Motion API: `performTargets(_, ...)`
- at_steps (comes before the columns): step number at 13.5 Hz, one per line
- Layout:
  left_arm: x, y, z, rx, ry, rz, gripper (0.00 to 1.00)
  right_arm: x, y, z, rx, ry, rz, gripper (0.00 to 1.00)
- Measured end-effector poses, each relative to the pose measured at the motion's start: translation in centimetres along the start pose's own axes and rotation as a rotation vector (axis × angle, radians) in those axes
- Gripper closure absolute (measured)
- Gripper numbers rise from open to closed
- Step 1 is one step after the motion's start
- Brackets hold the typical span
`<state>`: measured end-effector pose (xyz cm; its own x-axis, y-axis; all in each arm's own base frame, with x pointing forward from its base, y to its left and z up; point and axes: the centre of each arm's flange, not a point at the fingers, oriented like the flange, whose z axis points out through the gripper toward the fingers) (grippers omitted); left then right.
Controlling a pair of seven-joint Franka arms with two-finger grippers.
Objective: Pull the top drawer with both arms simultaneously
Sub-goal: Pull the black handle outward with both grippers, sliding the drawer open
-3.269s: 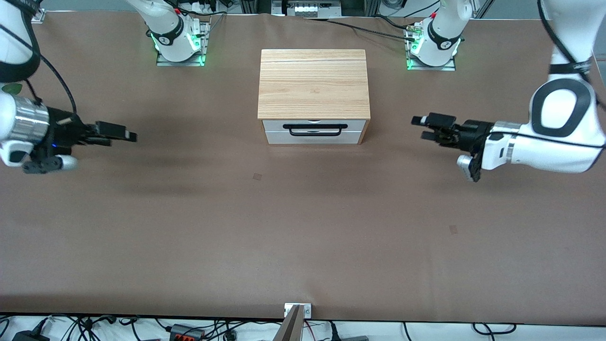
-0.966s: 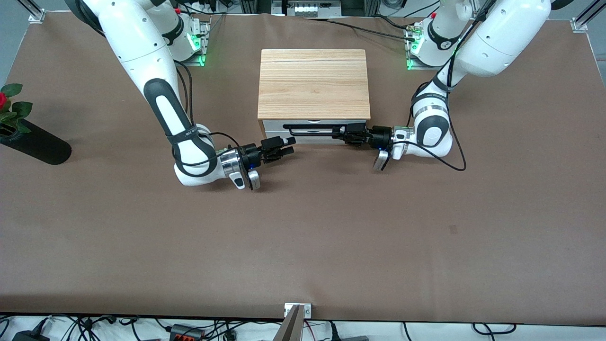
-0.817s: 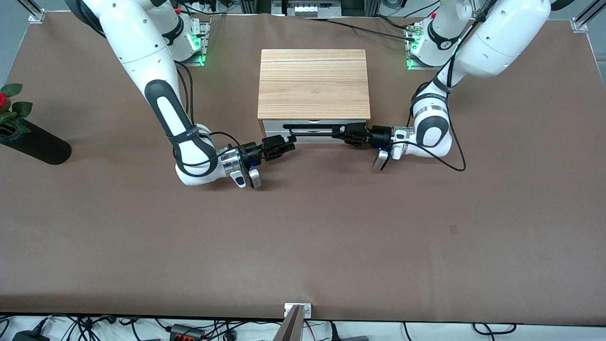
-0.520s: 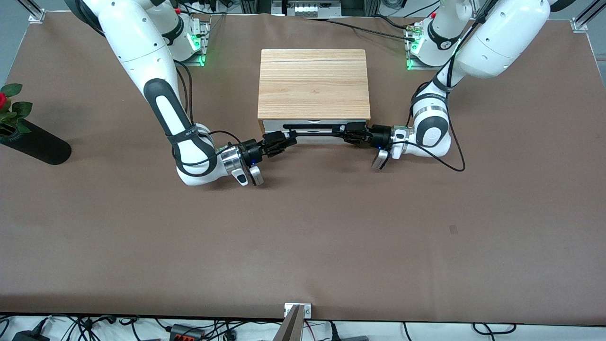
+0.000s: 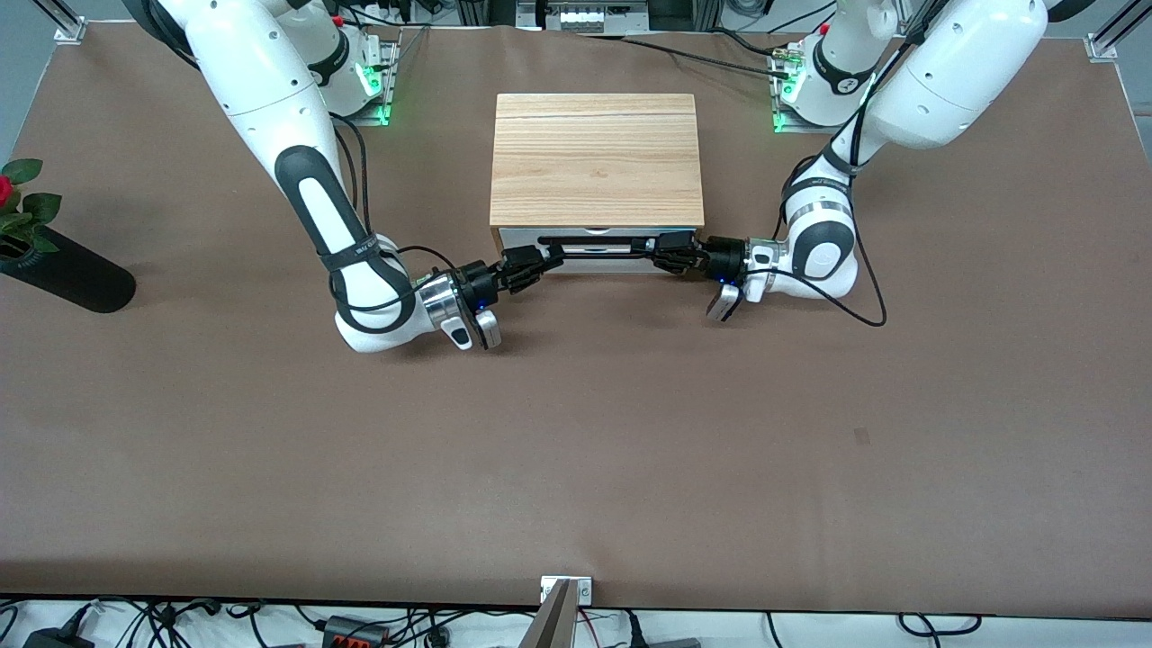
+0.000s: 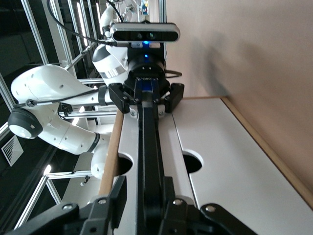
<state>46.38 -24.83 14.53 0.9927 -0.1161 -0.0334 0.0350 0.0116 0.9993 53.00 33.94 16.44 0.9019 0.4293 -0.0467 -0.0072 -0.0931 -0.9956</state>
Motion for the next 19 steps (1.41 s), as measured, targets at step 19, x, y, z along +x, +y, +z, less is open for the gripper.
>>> performTargets(19,1.8,0.0,-0.1,-0.012,0.015,0.013,0.82,1.2,-0.8,-0.8,-0.062,0.003,-0.109,0.81)
